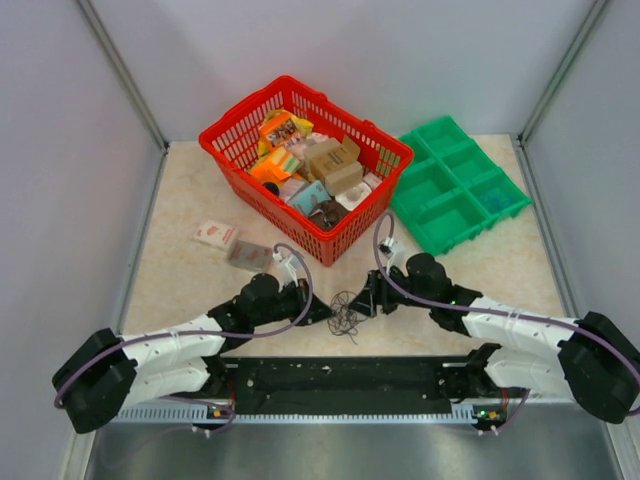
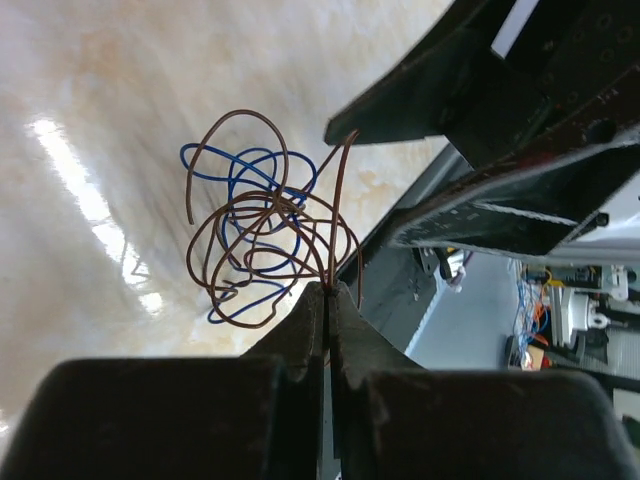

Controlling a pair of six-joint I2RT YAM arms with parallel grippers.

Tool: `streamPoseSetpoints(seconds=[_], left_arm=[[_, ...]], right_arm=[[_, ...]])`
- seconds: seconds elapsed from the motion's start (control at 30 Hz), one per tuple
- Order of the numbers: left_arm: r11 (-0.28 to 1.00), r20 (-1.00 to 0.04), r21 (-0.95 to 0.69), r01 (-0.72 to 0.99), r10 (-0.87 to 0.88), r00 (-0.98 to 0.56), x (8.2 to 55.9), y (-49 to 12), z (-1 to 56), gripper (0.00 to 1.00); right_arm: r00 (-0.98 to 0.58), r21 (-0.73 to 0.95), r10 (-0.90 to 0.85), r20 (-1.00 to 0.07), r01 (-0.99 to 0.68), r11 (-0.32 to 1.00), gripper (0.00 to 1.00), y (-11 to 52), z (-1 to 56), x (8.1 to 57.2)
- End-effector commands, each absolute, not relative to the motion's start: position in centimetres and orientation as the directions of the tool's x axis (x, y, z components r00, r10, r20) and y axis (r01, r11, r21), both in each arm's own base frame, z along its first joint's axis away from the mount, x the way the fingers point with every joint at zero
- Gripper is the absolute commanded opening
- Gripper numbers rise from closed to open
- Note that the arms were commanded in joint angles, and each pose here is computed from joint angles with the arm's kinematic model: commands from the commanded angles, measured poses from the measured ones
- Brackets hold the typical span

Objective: Untangle the cables

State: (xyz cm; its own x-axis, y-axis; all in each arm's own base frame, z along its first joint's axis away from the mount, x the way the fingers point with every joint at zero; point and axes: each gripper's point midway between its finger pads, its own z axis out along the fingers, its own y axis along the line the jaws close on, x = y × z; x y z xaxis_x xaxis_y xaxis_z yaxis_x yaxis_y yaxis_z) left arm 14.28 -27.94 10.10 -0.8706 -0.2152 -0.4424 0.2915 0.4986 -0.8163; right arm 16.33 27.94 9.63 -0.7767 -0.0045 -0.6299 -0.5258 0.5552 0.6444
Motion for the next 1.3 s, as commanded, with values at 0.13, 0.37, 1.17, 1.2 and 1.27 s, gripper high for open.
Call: streamPoseSetpoints(seconds=[0.13, 0.37, 1.17, 1.2, 1.27], left_arm=[[0.356, -0.524, -0.816, 0.455, -0.123, -0.843, 13.3, -31.1, 14.3, 0.0], [0.353, -0.525, -0.813, 0.463, -0.104, -0.844, 13.3, -31.5, 14.3, 0.0], [0.436, -0.553, -0.784, 0.441, -0.17, -0.815, 14.0, -29.5, 13.3, 0.5], [0.447, -0.543, -0.786, 0.428, -0.164, -0.824, 14.1, -29.6, 12.9, 0.49], [0.459, -0.524, -0.789, 0.409, -0.154, -0.838, 14.2, -29.8, 12.2, 0.36]], right_arm=[[-0.637, 0.479, -0.099, -0.764, -0.664, 0.574, 0.61, 27.9, 11.1, 18.0], [-0.645, 0.495, -0.106, -0.757, -0.672, 0.551, 0.37, 28.2, 11.2, 17.6], [-0.601, 0.66, 0.276, -0.75, -0.705, 0.259, 0.0, 28.3, 27.6, 14.8], [-0.601, 0.663, 0.285, -0.746, -0.708, 0.242, 0.0, 28.4, 28.1, 14.6], [-0.596, 0.664, 0.307, -0.742, -0.716, 0.213, 0.0, 28.4, 29.4, 14.5]])
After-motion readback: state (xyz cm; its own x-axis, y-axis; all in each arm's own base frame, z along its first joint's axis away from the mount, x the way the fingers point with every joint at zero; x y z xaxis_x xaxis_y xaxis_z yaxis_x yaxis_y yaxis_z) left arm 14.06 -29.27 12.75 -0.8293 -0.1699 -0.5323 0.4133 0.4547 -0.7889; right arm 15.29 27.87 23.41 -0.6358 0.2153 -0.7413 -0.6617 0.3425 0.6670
